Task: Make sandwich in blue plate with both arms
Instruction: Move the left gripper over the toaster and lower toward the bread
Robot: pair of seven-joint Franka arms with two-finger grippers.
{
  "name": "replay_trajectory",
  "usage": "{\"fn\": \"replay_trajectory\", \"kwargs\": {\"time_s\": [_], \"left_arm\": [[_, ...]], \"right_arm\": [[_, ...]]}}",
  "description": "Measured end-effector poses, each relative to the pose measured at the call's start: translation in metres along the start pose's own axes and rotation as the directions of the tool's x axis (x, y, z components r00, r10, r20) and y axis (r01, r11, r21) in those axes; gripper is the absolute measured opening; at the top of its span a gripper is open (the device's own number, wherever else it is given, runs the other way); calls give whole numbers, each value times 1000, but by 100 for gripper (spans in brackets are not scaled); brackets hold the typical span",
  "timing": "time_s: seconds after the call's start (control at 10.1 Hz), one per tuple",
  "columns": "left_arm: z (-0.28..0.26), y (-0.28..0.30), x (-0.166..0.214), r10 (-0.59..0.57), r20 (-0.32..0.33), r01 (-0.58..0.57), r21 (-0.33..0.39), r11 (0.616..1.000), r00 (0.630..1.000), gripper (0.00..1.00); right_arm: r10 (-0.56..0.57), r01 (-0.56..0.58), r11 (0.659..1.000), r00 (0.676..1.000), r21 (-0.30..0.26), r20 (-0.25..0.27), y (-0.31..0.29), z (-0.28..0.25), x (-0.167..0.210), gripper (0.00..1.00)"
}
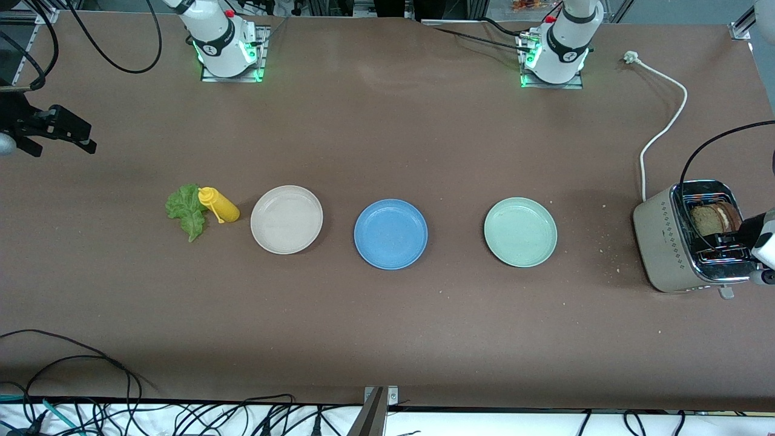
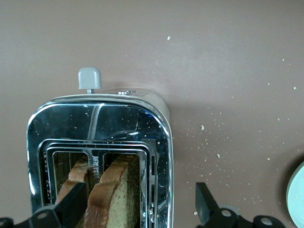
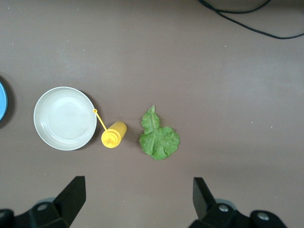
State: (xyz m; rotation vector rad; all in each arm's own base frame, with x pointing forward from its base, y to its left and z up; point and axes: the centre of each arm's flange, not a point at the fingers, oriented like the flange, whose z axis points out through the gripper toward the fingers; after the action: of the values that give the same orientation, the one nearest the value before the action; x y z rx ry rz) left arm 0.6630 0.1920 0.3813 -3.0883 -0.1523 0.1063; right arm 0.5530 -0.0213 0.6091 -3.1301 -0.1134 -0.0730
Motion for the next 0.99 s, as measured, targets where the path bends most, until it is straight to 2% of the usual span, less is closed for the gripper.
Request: {"fn": "replay_trajectory", "kwargs": {"time_s": [0.99], "left_arm": [[14,-8,1,-6,19,6,0,1000,1000,100]], "right_arm": [[0,0,1000,1000,0,4,0,2,1,100]]}}
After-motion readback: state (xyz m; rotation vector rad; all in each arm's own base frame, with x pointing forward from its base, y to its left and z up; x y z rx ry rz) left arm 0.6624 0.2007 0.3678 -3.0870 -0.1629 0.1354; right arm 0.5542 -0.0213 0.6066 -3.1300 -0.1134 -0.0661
